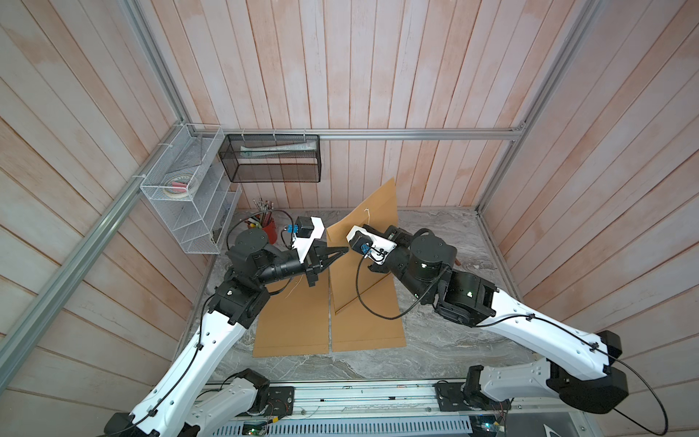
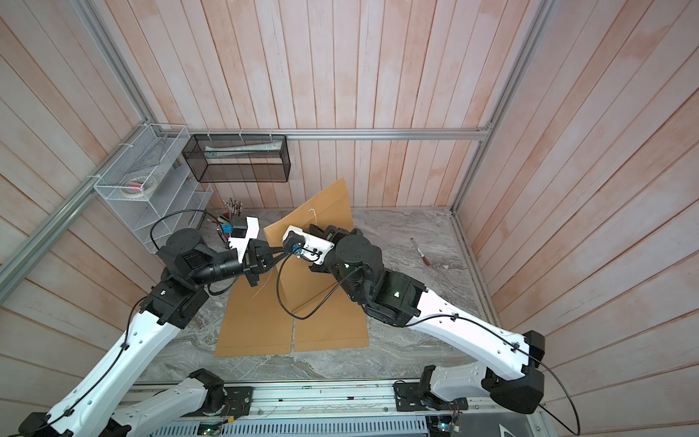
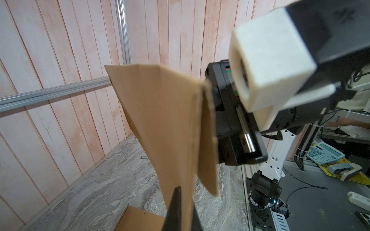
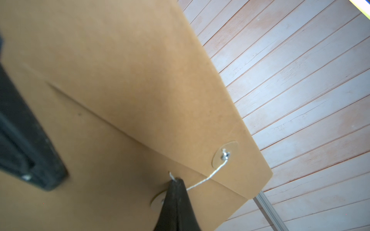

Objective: Open the file bag

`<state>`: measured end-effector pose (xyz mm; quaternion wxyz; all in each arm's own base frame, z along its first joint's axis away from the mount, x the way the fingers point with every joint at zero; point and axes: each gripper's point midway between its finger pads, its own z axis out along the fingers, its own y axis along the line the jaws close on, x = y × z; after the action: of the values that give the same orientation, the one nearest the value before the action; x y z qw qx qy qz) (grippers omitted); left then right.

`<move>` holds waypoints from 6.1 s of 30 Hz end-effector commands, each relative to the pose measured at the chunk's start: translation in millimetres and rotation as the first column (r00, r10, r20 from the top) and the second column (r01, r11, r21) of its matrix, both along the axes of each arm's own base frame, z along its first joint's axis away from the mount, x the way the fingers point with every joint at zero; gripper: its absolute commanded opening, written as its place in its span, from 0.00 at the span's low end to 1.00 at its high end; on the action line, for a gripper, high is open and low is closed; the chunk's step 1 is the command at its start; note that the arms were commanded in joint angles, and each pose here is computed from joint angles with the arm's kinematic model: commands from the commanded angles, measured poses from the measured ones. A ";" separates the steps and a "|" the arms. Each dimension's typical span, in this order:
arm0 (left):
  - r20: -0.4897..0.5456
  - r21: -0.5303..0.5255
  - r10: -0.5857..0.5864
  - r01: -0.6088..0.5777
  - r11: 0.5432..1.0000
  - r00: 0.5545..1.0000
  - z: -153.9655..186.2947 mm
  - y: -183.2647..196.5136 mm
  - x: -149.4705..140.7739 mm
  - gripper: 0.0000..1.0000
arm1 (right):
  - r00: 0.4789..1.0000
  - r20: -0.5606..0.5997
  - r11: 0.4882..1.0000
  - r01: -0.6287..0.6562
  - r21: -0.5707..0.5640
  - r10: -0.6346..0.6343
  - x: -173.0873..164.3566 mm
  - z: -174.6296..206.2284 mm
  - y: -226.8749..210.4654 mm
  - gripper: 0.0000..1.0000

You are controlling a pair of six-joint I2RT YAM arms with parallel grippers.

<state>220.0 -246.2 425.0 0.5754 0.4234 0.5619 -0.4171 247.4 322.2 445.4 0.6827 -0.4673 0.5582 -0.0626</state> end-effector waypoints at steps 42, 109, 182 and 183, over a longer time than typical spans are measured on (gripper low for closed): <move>0.093 -0.062 0.089 -0.084 0.995 0.992 2.3 8.0 13.9 0.00 | 0.988 -0.094 0.989 -0.117 0.094 0.126 -30.4 9.4 -0.2 0.00; 0.191 -0.391 0.229 -0.140 0.910 0.954 5.6 26.8 22.9 0.00 | 0.656 -0.305 0.457 -0.067 0.887 0.690 -18.0 24.0 22.2 0.37; 0.201 -0.420 0.245 -0.143 0.896 0.948 12.0 27.3 20.0 0.00 | 0.557 -0.366 0.452 -0.018 0.892 0.745 -9.6 -6.7 39.3 0.00; 0.200 -0.423 0.247 -0.144 0.894 0.948 12.4 27.7 19.8 0.00 | 0.556 -0.368 0.453 -0.017 0.892 0.745 -9.9 -7.4 39.1 0.00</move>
<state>246.2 -221.0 429.1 0.7462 0.2900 0.4444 -0.4019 240.5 364.0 436.1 0.5253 -0.2060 0.6094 0.5570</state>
